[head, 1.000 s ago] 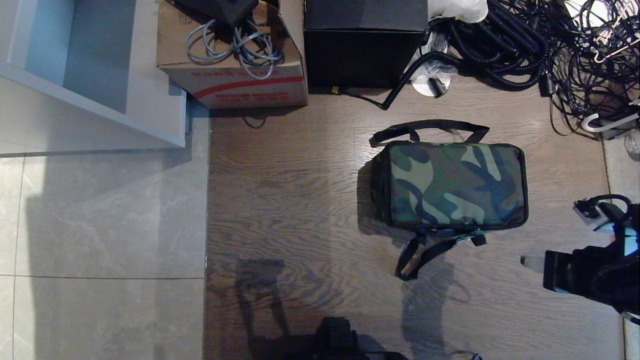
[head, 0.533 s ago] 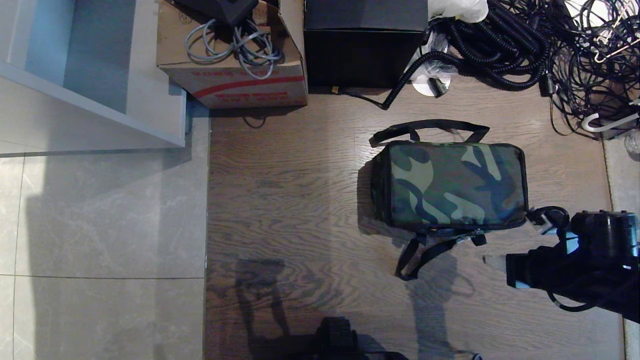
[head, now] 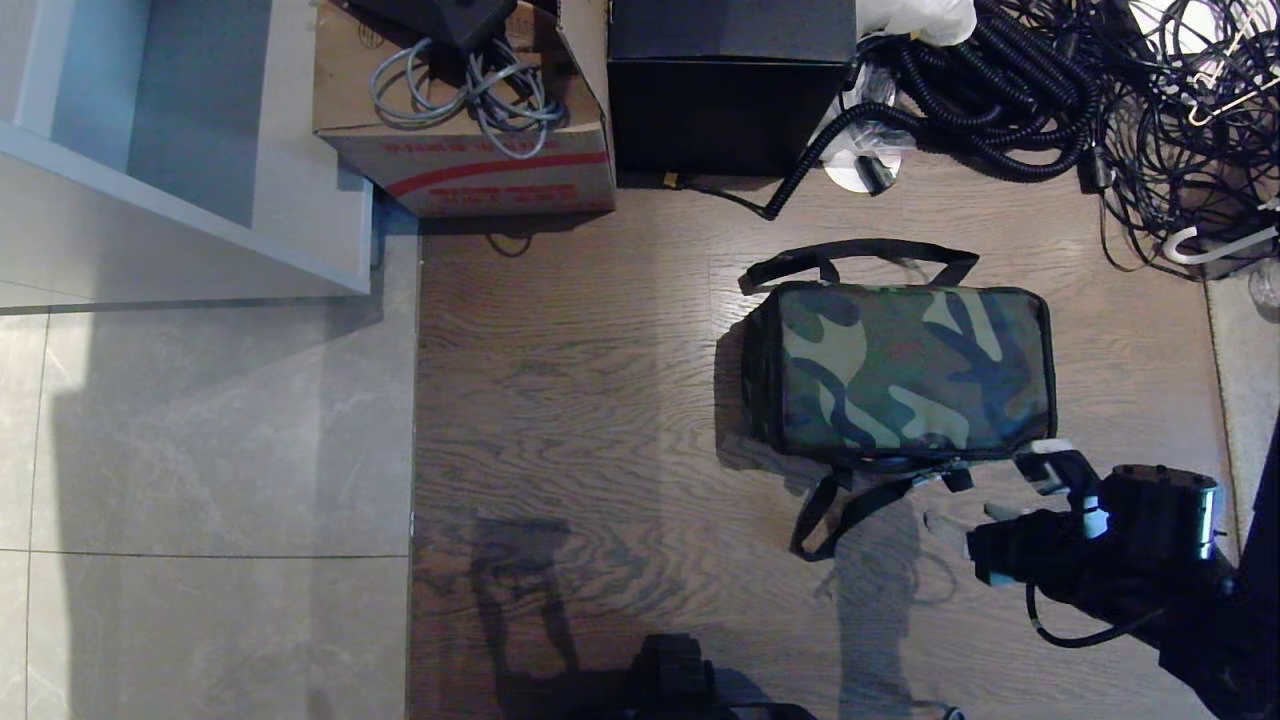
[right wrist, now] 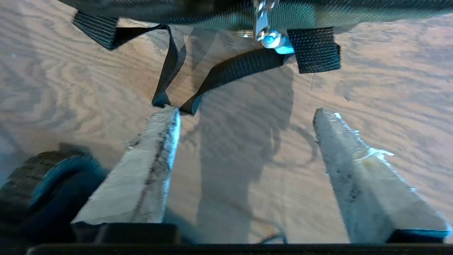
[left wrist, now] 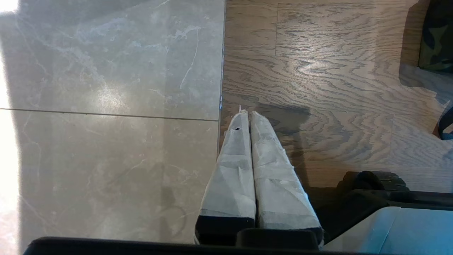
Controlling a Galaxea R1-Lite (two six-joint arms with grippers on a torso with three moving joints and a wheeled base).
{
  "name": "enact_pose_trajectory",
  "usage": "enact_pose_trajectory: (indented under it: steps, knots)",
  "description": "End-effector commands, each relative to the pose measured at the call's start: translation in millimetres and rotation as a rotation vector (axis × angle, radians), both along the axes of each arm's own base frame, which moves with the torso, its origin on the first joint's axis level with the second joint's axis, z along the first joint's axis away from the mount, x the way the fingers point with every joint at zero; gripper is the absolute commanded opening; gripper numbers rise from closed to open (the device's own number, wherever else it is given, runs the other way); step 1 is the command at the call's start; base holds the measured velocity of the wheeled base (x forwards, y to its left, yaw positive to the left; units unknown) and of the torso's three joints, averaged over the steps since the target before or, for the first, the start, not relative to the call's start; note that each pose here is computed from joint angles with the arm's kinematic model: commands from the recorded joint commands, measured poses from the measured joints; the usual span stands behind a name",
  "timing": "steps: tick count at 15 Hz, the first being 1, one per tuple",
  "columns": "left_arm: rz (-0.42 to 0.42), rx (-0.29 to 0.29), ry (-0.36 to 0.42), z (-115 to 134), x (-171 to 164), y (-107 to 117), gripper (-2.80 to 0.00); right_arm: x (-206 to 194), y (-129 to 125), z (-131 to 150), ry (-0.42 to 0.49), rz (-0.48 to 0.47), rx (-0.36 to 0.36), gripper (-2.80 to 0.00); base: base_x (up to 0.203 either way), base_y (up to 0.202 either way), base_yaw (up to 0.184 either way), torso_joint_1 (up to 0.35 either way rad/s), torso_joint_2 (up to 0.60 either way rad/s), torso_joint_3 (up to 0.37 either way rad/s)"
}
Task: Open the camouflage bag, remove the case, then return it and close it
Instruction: Open the top of the storage box
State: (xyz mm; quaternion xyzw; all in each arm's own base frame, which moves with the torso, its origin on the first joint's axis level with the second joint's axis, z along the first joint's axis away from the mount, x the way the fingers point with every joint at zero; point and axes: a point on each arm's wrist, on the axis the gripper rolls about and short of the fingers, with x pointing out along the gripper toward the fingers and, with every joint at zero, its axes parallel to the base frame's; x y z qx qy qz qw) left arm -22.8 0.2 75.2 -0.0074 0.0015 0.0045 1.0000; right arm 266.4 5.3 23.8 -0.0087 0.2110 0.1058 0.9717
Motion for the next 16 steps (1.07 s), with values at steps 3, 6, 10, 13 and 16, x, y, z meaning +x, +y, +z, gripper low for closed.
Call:
enact_pose_trajectory:
  steps: [3,6,10,13,16]
  knots:
    - [0.000,0.000,0.000,0,0,0,-2.80,9,2,-29,0.048,0.055,0.045,0.00,0.000,0.000,0.000,0.000,0.00,0.000]
    - [0.000,0.000,0.000,0,0,0,-2.80,23,2,-32,0.021,0.062,0.067,0.00,0.000,0.000,0.000,0.000,0.00,0.000]
    - [0.000,0.000,0.000,0,0,0,-2.80,30,1,-28,-0.010,0.078,0.075,0.00,0.000,0.000,0.000,0.000,0.00,0.000]
    - [0.000,0.001,0.000,0,0,0,-2.80,34,2,-22,-0.035,0.067,0.109,0.00,0.000,0.000,0.000,0.000,0.00,0.000]
    - [0.000,0.000,0.000,0,0,0,-2.80,44,2,-9,-0.093,0.059,0.140,0.00,0.000,0.000,0.000,0.000,0.00,0.000]
